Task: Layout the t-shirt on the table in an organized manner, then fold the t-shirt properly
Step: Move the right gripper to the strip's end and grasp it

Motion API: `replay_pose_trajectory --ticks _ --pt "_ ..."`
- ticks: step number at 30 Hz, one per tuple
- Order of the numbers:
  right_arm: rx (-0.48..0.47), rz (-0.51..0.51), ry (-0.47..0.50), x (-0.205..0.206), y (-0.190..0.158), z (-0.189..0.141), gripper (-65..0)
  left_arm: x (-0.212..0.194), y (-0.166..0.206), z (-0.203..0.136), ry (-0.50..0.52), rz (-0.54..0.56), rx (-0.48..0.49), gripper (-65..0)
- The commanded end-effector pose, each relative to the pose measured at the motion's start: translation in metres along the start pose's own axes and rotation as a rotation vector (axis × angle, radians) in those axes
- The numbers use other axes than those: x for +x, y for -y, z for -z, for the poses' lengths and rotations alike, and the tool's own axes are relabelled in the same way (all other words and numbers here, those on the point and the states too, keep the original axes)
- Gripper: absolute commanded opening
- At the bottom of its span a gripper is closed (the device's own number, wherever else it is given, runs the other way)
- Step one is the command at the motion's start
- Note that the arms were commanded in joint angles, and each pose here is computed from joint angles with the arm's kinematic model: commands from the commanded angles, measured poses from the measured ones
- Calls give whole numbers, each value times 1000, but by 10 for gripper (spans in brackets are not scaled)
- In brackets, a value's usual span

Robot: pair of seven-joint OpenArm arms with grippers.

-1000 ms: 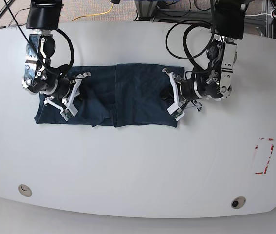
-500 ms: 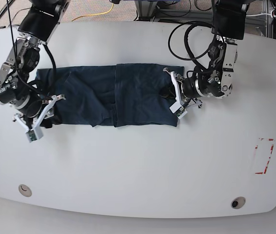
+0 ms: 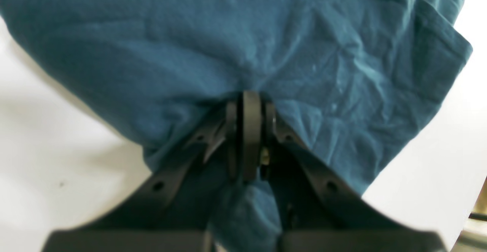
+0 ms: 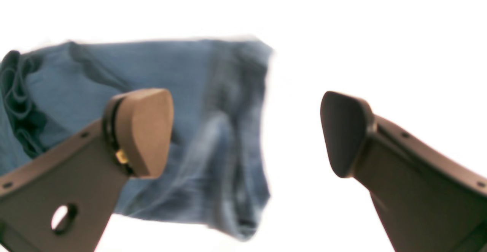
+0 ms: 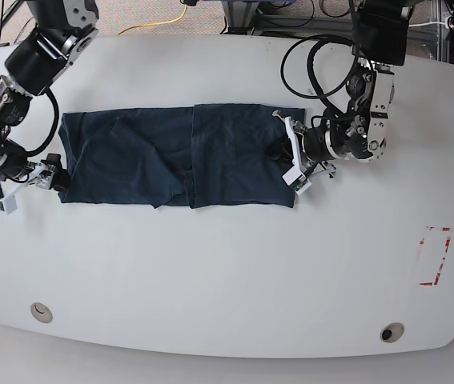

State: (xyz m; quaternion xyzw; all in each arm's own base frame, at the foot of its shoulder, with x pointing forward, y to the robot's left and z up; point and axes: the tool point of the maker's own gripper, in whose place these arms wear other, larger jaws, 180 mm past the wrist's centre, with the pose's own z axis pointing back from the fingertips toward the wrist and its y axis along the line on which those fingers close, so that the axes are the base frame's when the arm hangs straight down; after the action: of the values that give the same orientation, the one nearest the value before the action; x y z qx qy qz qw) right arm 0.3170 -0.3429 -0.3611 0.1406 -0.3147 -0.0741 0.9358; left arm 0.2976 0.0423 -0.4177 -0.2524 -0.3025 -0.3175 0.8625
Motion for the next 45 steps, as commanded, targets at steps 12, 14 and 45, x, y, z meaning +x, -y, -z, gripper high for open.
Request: replay_pose_trajectory --ticks 12,14,45 --pt "92 165 50 2 35 -3 -67 -9 -17 -10 -53 25 49 -650" --pt "95 160 40 0 33 0 -70 -9 -17 -10 -54 26 50 -650" --pt "243 170 -83 -65 -46 45 -73 -14 -12 -9 -60 18 39 -650"
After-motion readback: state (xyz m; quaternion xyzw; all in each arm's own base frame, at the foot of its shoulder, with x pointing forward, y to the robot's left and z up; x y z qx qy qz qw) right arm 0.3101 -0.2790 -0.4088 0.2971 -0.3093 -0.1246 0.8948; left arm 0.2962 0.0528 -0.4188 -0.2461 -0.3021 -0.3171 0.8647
